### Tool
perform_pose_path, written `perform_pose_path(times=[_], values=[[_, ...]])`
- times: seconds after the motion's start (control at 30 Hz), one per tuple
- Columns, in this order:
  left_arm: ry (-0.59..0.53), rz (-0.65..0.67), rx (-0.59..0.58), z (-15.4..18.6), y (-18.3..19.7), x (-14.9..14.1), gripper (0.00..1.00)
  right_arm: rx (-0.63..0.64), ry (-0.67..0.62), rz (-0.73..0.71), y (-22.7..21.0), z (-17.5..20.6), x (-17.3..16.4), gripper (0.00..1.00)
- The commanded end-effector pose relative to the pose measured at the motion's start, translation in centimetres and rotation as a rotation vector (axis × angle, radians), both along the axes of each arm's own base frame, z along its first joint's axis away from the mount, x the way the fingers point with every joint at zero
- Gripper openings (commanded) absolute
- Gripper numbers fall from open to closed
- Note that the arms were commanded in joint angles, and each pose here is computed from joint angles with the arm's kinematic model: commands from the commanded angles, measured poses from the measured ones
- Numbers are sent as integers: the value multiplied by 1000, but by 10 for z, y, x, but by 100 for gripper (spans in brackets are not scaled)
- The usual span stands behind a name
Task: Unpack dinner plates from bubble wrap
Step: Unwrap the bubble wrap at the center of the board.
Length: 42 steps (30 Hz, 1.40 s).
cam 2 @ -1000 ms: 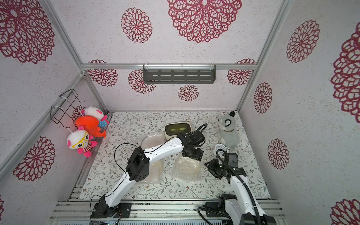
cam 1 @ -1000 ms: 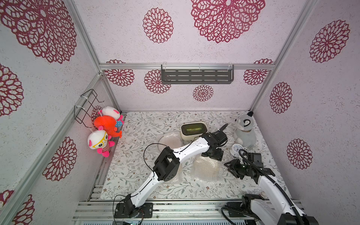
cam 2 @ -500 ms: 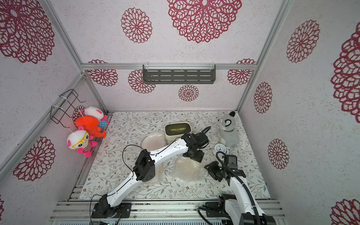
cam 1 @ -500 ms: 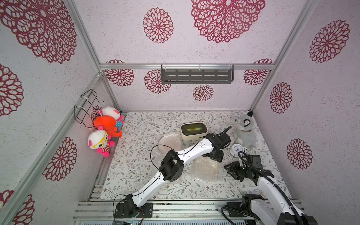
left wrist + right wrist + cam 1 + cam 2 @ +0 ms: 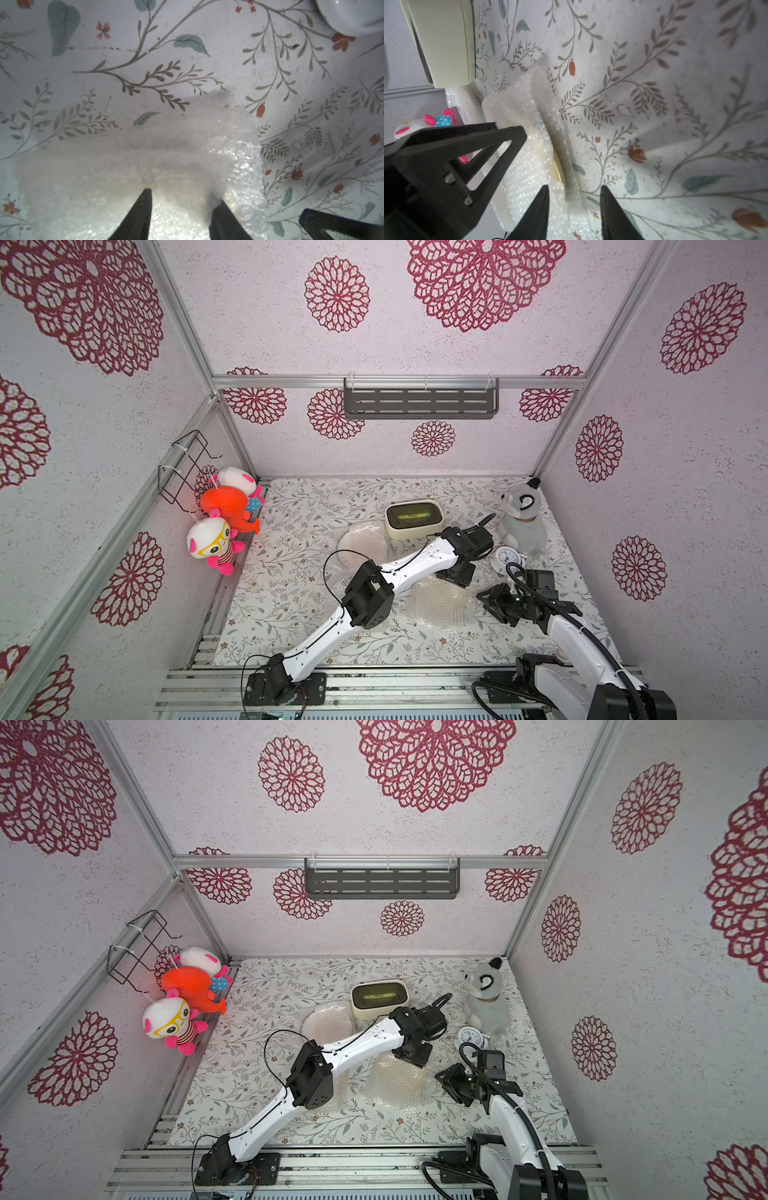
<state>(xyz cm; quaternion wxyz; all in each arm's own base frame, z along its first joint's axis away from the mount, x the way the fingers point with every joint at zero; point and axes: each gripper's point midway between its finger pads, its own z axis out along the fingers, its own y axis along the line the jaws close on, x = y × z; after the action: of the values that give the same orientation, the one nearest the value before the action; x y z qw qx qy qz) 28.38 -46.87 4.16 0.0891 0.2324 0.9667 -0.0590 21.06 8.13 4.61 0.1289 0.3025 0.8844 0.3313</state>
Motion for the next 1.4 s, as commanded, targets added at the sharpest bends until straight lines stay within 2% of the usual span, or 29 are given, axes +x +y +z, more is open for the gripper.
perform_pose_path(times=[0.0,0.1,0.5,0.8,1.13,1.37], values=[[16,-4,30,-12,4,-2,37,10,-29,12,1,3,5,41],[27,-4,23,-12,5,-3,29,19,-41,14,2,4,9,41],[56,27,-41,-9,2,-2,15,80,-93,40,11,8,26,41],[53,44,-95,2,-3,1,11,132,-95,52,18,2,32,41],[37,44,-122,14,-4,5,0,157,-98,73,23,2,34,39],[26,49,-136,23,-3,9,0,155,-97,88,26,1,38,38]])
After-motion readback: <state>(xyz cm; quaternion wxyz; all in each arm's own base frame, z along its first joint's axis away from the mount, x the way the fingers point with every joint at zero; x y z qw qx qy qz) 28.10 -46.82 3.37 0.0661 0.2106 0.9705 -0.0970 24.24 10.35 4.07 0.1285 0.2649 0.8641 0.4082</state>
